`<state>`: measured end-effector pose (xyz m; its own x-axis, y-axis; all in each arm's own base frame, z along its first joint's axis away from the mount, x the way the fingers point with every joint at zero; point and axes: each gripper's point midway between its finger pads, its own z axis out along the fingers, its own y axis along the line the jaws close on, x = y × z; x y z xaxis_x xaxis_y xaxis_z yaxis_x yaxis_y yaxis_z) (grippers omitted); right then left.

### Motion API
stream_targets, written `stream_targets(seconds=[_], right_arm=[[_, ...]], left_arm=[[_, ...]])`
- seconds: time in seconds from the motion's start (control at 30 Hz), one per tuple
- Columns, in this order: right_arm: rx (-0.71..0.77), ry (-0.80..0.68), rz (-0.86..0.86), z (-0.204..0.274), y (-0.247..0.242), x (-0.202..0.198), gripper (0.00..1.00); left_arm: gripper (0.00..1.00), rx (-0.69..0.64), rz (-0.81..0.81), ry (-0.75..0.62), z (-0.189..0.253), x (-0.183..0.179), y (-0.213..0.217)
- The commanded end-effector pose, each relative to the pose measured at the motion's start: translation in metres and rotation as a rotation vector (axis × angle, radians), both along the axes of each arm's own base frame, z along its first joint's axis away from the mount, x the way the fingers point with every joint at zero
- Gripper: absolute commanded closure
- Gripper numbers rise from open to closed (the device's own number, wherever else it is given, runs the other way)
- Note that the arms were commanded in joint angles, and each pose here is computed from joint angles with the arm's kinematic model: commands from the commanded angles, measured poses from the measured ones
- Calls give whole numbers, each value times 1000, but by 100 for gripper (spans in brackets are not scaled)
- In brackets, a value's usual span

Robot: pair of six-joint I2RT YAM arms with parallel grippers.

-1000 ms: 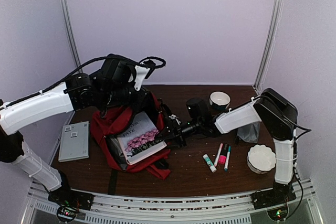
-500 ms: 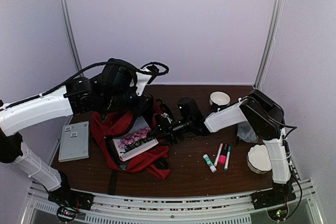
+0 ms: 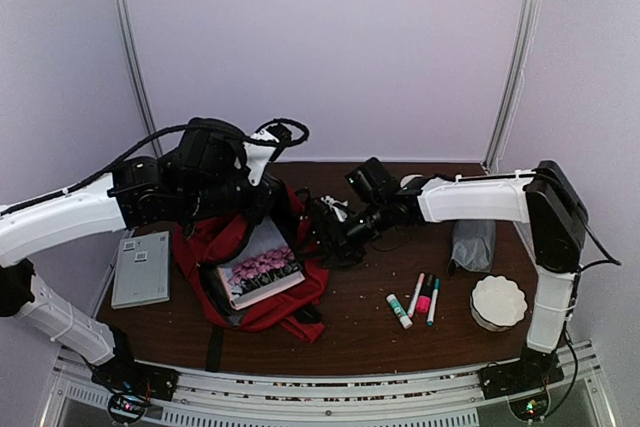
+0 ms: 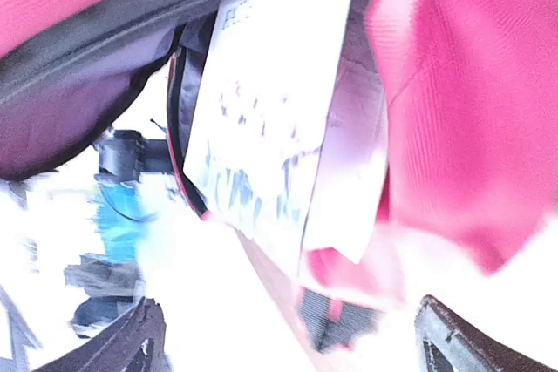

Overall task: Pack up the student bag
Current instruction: Place the book in the largest pocket of the bag, then adjust the book in the largest pocket of the bag.

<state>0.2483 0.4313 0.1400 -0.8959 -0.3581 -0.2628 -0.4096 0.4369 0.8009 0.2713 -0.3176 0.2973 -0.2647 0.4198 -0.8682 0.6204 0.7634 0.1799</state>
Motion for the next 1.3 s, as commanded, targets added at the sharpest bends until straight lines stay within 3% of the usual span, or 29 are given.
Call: stream_targets(seconds=[0.0, 0.13, 0.2, 0.37, 0.6, 0.77, 1.27], right_arm=[[-129, -354, 133, 9, -41, -12, 0], [-106, -560, 313, 25, -57, -42, 0], [-115, -653, 401, 21, -63, -53, 9], [-111, -835, 471, 17, -60, -64, 60], [-284, -1208, 700, -5, -38, -78, 99], [-363, -1343, 693, -3, -8, -63, 100], [-537, -1507, 615, -26, 40, -2, 100]], left_arm=[[100, -121, -14, -83, 36, -3, -4], [100, -139, -17, -88, 36, -5, -2], [100, -143, -23, -87, 36, -5, -4], [100, -140, -30, -83, 34, -7, -3], [100, -171, -31, -89, 36, -11, 2], [100, -180, -30, -75, 36, -13, 3], [100, -195, -51, -50, 35, -17, 1]])
